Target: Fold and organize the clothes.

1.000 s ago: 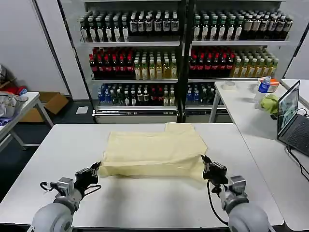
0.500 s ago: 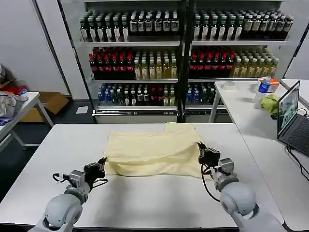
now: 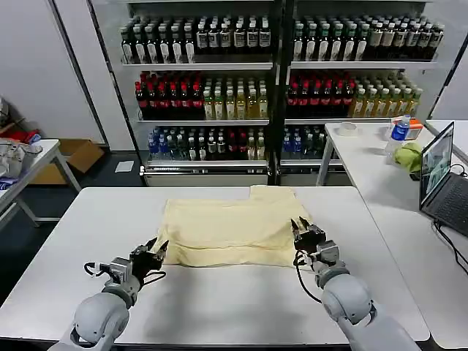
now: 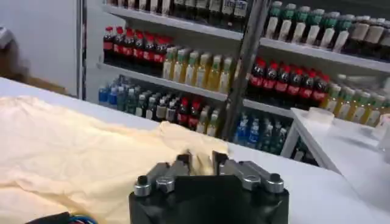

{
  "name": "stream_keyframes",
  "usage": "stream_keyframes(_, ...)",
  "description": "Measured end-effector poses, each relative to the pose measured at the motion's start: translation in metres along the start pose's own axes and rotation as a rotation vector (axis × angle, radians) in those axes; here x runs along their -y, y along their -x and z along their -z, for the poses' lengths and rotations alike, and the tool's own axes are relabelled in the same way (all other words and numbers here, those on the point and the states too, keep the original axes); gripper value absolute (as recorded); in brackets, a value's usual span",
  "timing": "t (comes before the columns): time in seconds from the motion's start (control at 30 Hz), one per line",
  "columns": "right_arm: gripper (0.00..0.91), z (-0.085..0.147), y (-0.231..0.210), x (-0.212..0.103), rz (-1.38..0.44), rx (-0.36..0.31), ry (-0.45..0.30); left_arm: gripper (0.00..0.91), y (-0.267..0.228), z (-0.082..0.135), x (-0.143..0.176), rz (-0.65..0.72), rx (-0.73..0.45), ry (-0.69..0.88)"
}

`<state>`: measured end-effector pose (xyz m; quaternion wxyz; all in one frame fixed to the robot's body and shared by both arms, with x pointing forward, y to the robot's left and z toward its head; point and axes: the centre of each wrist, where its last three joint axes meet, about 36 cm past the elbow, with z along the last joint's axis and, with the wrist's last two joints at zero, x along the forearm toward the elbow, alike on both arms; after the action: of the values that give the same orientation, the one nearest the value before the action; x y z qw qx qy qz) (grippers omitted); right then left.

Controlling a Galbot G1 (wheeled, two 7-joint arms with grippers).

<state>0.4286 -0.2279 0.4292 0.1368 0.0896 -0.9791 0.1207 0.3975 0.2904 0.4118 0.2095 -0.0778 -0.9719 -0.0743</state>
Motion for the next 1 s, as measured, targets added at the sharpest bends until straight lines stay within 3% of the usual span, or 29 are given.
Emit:
stream_keyframes(0.27,0.907,-0.007,-0.024,-0.002,-0.024,-0.02,0.05,0.907,-0.003,-0.015,0.0,0.006,-0.037,-0.021)
stream_keyframes(0.53,0.907,-0.023,-0.039,0.002,-0.053,-0.123,0.162,0.907,0.002,-0.022,0.001,0.015,-0.06,-0.03)
stream_keyframes(0.6,0.907,-0.026,-0.04,0.002,-0.053,-0.149,0.188,0.705,0.004,-0.022,0.001,0.017,-0.063,-0.031)
stream_keyframes(0.67,0.907,-0.03,-0.041,0.003,-0.054,-0.175,0.21,0.413,0.005,-0.023,0.0,0.018,-0.065,-0.032)
stream_keyframes(0.7,0.907,-0.031,-0.041,0.003,-0.055,-0.186,0.22,0.02,0.006,-0.023,0.0,0.018,-0.066,-0.032)
stream_keyframes(0.87,0.907,-0.038,-0.041,0.002,-0.051,-0.241,0.266,0.01,0.01,-0.027,0.0,0.02,-0.068,-0.031)
stream_keyframes(0.93,0.635,-0.04,-0.041,0.001,-0.047,-0.255,0.28,0.01,0.01,-0.027,0.0,0.021,-0.07,-0.031)
stream_keyframes(0.97,0.343,-0.041,-0.041,0.0,-0.043,-0.261,0.287,0.01,0.01,-0.028,0.0,0.021,-0.071,-0.032)
stream_keyframes(1.0,0.202,-0.041,-0.041,0.0,-0.042,-0.264,0.292,0.01,0.01,-0.028,-0.001,0.021,-0.072,-0.032)
